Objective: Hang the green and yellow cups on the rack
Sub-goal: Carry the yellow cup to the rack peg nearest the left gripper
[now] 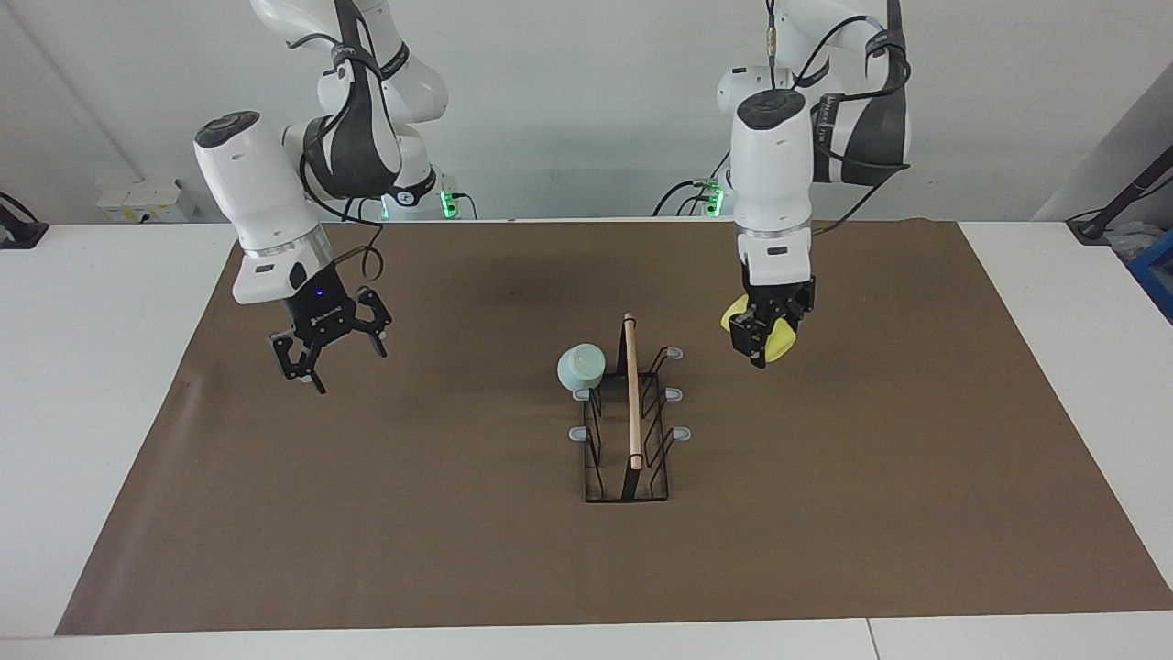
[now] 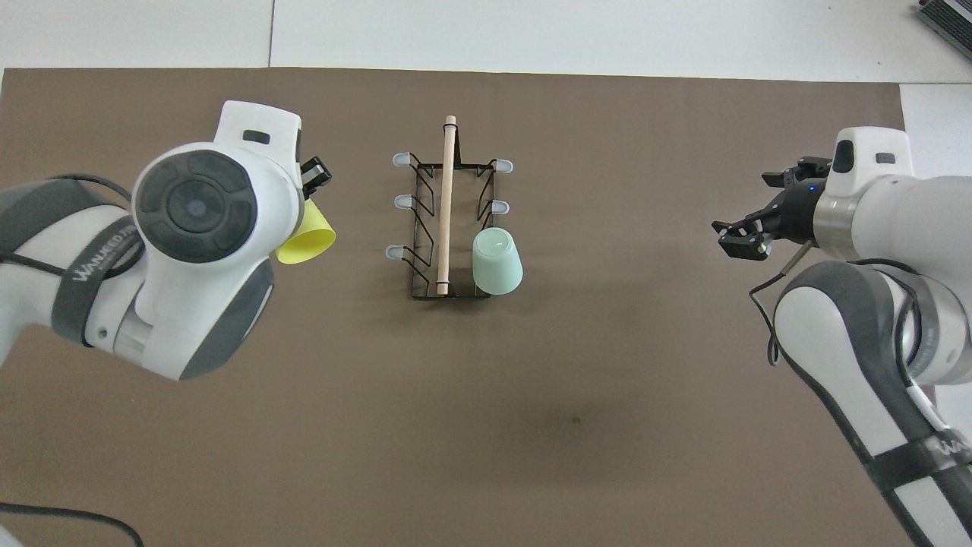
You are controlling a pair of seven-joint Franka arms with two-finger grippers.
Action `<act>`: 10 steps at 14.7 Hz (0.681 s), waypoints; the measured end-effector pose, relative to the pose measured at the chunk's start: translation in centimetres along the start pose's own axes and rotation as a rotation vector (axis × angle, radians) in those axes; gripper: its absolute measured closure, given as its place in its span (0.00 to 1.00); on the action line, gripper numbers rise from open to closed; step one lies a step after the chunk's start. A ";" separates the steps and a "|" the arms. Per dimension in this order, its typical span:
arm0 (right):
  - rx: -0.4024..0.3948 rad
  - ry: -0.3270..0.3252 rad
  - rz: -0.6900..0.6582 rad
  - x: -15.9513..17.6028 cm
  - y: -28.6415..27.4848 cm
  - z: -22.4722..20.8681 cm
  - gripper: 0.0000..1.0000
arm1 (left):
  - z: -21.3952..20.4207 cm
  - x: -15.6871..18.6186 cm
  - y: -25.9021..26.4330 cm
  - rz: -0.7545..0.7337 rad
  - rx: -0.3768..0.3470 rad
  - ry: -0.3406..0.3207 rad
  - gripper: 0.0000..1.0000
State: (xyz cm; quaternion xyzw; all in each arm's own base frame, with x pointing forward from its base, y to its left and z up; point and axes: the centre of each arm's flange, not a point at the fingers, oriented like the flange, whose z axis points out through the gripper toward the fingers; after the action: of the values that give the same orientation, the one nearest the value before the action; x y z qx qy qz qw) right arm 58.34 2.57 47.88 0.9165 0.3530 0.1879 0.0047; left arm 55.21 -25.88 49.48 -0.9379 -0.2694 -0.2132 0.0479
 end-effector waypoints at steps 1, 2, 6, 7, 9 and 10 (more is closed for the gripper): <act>-0.014 -0.035 0.019 0.0 0.2 -0.8 0.00 | -0.1 -1.3 0.4 -0.004 -0.015 0.057 0.35; -0.025 -0.082 0.047 0.0 0.4 -1.8 0.00 | 0.0 -2.4 0.6 -0.012 -0.030 0.112 0.35; -0.053 -0.259 0.272 1.2 0.3 -6.3 0.00 | 0.1 -4.4 0.9 -0.153 -0.072 0.316 0.35; -0.056 -0.284 0.321 1.5 0.1 -7.2 0.00 | 0.2 -5.2 1.2 -0.180 -0.088 0.350 0.35; -0.051 -0.329 0.405 1.9 -0.1 -8.9 0.00 | 0.2 -7.1 1.6 -0.198 -0.115 0.400 0.35; -0.048 -0.350 0.438 2.0 -0.1 -9.9 0.00 | 0.3 -7.8 1.8 -0.188 -0.126 0.429 0.35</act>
State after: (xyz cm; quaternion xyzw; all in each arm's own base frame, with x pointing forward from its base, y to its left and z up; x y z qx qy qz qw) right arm 56.17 2.72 57.70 0.9892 0.1356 0.0314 0.0465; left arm 50.32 -31.07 45.95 -0.8432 -0.3253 -0.4272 0.0254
